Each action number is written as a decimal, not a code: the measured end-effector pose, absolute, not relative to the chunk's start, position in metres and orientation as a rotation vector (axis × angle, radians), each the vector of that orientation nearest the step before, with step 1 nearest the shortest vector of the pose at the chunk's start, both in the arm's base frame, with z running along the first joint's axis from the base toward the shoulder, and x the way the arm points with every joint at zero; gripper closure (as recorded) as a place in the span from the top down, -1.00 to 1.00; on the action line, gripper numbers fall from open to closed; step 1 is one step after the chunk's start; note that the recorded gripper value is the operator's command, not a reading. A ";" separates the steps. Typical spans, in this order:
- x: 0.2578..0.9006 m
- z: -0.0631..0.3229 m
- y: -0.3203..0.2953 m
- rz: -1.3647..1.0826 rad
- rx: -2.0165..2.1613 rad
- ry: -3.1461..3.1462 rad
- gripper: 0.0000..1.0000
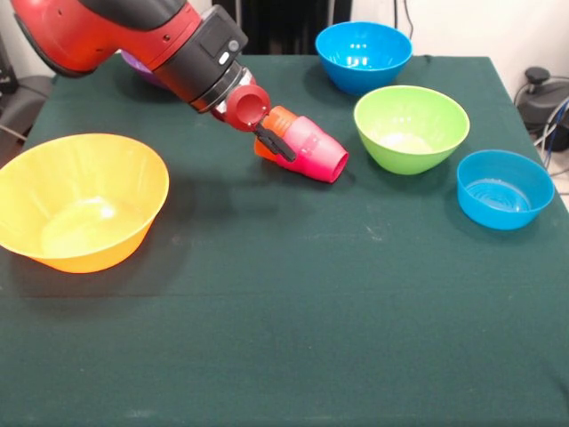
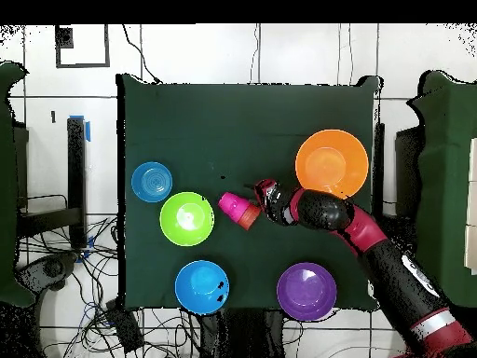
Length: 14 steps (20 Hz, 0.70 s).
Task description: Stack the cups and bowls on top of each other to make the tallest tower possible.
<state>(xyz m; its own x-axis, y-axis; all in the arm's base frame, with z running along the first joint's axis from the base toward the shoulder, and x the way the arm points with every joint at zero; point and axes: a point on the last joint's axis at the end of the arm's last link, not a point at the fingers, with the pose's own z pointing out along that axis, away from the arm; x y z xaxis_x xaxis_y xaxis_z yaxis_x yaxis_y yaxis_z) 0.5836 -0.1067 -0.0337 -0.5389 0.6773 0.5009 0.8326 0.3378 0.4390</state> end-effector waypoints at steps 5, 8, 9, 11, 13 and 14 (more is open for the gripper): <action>0.585 -0.030 -0.109 -0.984 -1.364 -2.385 1.00; 0.584 -0.026 -0.110 -0.981 -1.359 -2.394 1.00; 0.584 -0.024 -0.110 -0.980 -1.356 -2.397 1.00; 0.582 -0.019 -0.112 -0.977 -1.351 -2.406 1.00; 0.581 -0.017 -0.113 -0.977 -1.351 -2.409 1.00; 0.581 -0.016 -0.114 -0.977 -1.351 -2.410 1.00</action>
<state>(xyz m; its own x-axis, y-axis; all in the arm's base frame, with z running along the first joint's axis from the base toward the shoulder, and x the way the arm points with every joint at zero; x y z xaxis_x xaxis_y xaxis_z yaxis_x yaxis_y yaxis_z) 0.5806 -0.1140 -0.0158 -0.5575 0.6797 0.4766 0.8197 0.3601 0.4454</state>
